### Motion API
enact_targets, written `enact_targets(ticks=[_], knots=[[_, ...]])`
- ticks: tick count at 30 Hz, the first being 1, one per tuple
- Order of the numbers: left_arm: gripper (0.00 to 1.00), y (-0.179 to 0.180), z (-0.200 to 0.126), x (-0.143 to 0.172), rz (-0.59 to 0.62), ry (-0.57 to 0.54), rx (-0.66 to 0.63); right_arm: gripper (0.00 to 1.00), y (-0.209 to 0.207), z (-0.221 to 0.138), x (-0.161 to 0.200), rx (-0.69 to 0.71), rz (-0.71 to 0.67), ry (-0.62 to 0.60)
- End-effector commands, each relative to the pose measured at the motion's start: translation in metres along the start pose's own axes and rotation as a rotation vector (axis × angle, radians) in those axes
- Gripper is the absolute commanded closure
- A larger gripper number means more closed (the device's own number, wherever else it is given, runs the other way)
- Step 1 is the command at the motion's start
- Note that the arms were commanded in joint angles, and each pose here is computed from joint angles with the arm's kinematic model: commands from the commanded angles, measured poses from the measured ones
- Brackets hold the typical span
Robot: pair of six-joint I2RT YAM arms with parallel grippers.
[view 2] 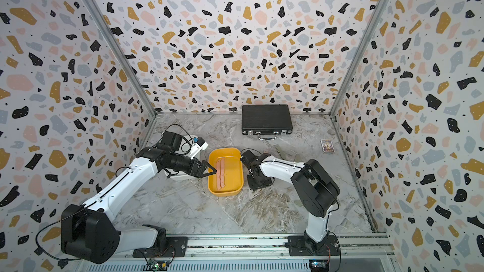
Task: Place the fruit knives into the storage box by color
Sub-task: Pick up the fruit knife from the center of the board.
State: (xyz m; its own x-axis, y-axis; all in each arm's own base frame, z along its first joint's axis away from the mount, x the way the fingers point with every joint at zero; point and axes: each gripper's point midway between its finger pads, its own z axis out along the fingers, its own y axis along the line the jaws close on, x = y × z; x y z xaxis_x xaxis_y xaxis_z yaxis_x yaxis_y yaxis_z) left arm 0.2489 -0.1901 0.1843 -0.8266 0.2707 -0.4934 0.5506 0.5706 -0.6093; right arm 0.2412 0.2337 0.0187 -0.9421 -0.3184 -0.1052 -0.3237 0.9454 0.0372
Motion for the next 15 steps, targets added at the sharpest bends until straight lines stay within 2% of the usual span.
enact_targets(ticks=[1,7,15], knots=[[0.01,0.000,0.003,0.001,0.023,-0.002,0.005,0.69,-0.012,0.015,0.032,0.053,-0.005,0.117],[0.01,0.001,0.002,0.000,0.024,-0.003,0.002,0.74,-0.010,0.016,0.032,0.039,-0.005,0.115],[0.01,0.000,-0.002,-0.003,0.033,-0.015,-0.015,0.75,-0.006,-0.006,0.018,0.030,-0.021,0.061]])
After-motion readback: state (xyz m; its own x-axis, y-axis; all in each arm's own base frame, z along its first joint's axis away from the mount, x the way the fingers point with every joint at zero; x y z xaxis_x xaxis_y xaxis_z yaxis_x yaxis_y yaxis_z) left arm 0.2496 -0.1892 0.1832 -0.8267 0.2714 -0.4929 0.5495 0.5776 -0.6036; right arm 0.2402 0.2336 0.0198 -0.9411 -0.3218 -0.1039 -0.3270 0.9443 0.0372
